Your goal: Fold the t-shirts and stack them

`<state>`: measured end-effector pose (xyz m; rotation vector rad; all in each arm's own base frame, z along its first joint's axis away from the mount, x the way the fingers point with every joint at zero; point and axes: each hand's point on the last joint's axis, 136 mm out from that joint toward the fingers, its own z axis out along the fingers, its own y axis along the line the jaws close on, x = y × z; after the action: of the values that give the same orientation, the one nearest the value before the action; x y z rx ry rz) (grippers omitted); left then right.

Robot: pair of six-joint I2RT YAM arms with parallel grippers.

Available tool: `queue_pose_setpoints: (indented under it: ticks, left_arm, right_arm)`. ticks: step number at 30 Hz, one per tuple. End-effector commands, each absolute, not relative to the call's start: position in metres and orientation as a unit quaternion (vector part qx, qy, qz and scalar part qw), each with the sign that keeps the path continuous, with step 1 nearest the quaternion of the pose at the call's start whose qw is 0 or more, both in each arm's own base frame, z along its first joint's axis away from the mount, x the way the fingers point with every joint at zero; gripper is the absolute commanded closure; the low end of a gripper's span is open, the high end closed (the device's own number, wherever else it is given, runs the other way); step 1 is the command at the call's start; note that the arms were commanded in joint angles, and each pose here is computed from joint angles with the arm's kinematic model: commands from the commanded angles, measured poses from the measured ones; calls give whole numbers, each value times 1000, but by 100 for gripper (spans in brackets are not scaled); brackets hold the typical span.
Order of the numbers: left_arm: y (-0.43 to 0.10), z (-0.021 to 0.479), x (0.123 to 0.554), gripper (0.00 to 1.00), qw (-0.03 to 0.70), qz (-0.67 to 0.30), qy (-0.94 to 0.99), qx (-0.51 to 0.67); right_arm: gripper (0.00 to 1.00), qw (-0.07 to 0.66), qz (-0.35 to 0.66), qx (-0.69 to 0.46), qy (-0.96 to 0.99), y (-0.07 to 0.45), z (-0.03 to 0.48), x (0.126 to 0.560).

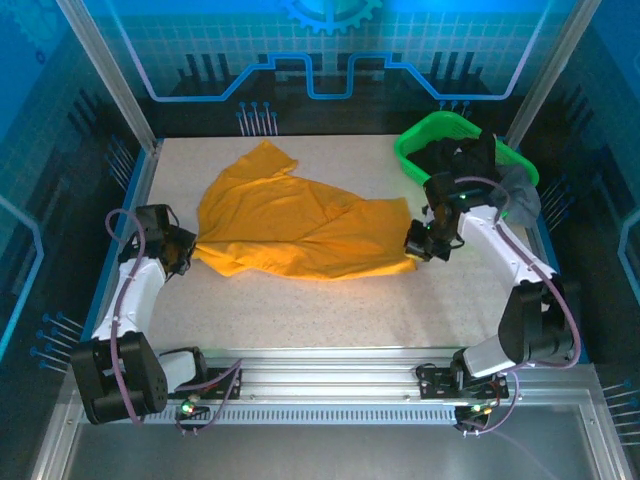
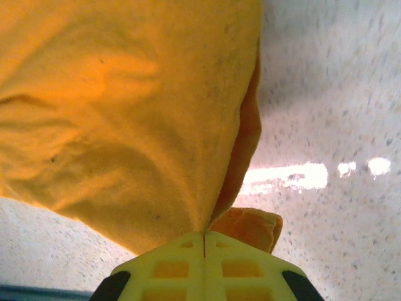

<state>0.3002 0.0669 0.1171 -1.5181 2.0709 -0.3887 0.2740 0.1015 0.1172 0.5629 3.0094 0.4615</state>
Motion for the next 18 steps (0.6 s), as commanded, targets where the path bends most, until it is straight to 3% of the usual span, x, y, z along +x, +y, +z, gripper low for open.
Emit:
queue_pose_setpoints:
  ticks: [1,7,10,14,18]
  left_arm:
    - [69,114,301,100,270,-133,774,-556]
    - [68,104,302,100,259,-132,779,-555]
    - [68,100,303,100,255,-128,783,-552]
    - [69,101,303,100,255,-125,786,-549]
    - [68,103,302,100,254,-128,785,-550]
  right_arm:
    - [100,-52,148,225,962,101,85,260]
    - [100,-62,123,253,958,77,45,324]
    - [95,-71,114,251,959,76,35,347]
    - [74,-69,89,255,960,68,32,350]
    - [59,-28,61,265,962,53,42,339]
